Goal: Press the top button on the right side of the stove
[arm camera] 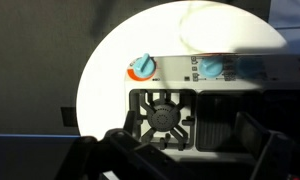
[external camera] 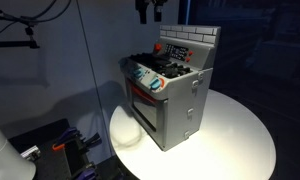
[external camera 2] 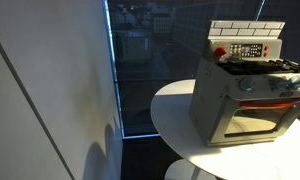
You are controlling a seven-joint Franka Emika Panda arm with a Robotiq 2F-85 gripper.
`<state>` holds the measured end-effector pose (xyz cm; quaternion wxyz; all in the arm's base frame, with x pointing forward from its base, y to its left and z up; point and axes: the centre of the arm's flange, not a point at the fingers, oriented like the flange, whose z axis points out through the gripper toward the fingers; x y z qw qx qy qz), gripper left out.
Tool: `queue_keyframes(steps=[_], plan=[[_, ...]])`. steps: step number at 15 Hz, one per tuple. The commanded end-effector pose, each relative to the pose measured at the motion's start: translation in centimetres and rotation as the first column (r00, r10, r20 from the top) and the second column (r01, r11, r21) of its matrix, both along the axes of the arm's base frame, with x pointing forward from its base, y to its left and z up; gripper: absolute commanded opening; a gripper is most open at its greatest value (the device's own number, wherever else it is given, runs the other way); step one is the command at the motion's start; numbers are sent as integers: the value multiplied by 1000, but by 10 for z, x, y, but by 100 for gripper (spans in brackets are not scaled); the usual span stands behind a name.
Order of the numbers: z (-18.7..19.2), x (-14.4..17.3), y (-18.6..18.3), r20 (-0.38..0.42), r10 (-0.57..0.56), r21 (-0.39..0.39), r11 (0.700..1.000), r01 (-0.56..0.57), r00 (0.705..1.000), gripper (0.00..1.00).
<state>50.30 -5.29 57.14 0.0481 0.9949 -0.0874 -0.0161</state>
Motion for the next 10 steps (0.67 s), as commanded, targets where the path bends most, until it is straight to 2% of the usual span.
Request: queue_keyframes(steps=[1, 6, 7, 10], plan=[[-3, -23, 0, 60, 88, 18, 996, -89, 994, 100], [-7, -29, 2, 91, 115, 30, 992, -119, 989, 100], [-6, -18, 3, 64, 96, 5, 995, -96, 993, 100], [-8, -20, 4, 68, 97, 10, 995, -98, 993, 100]])
